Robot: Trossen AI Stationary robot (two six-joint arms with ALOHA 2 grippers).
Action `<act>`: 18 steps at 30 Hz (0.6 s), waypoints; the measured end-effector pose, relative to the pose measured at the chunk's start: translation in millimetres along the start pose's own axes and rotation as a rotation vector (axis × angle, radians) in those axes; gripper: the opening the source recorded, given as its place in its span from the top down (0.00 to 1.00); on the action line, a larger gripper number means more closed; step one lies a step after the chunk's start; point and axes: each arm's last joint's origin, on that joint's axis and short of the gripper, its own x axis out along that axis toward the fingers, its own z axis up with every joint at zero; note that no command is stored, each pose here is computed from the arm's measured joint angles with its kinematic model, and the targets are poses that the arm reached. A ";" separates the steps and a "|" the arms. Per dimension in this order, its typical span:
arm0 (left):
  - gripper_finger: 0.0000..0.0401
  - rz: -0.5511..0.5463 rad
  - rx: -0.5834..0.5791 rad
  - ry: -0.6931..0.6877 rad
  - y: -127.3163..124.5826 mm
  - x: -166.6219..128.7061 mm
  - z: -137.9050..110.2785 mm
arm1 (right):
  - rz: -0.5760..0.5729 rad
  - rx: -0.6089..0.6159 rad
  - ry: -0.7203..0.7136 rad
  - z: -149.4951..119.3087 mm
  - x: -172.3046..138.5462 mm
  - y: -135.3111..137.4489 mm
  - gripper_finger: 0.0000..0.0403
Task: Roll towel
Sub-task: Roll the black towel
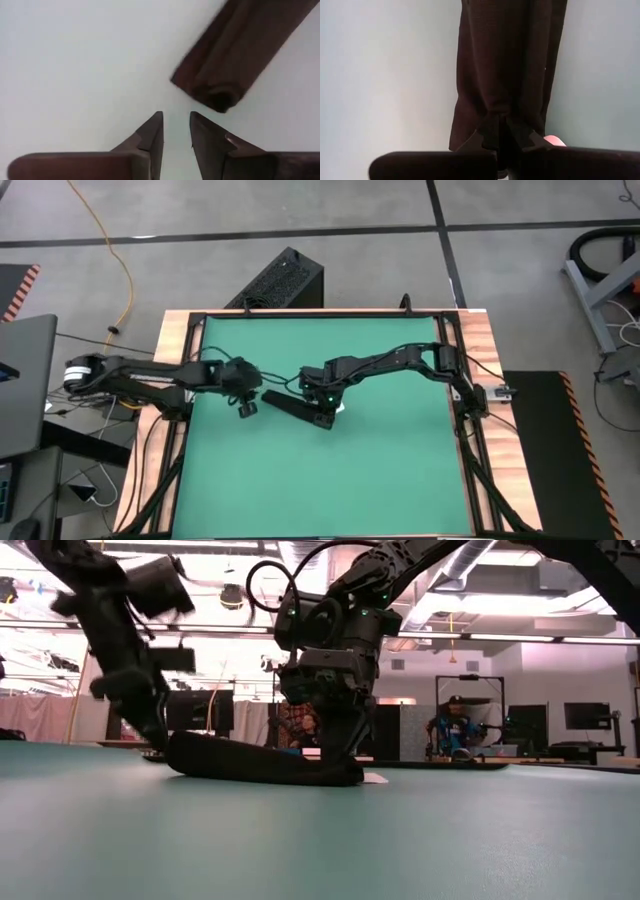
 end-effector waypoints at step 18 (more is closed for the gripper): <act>1.00 -0.117 0.266 -0.670 -36.6 -6.4 -22.4 | 0.000 -0.028 -0.021 2.0 0.1 0.0 0.95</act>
